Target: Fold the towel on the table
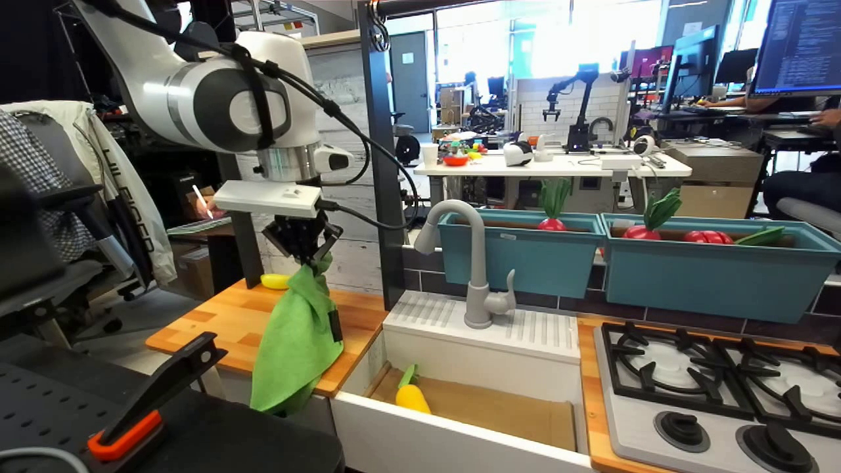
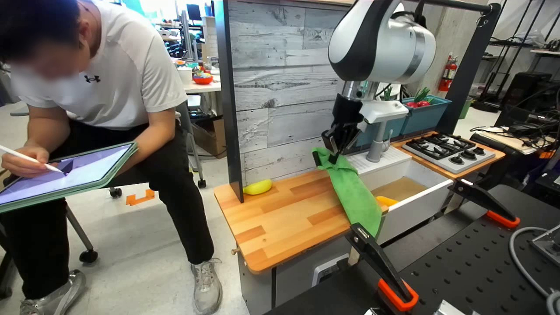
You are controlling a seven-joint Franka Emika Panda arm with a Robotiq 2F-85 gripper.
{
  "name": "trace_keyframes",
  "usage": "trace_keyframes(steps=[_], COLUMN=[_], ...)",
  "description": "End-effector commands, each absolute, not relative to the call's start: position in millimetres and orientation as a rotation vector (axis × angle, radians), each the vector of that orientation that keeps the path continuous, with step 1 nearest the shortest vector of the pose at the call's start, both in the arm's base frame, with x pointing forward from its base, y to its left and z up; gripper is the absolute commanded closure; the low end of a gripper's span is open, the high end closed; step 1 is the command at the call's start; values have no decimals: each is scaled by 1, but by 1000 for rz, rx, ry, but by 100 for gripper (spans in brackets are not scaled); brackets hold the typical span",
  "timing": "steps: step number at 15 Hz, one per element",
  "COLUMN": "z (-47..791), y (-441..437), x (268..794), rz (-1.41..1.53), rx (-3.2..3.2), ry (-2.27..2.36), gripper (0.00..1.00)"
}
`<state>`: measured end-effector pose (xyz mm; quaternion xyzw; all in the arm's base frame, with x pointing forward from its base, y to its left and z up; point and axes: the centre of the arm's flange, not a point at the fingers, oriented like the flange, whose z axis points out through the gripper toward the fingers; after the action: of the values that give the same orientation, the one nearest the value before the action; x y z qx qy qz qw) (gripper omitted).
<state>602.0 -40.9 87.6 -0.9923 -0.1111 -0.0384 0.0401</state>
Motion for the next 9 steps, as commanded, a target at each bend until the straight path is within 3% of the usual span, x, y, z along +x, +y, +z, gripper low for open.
trace_keyframes(steps=[1, 9], z=[127, 156], y=[-36, -27], x=[623, 635], rz=[-145, -263], rx=[-3041, -3062], ry=[-339, -351], gripper=[99, 99])
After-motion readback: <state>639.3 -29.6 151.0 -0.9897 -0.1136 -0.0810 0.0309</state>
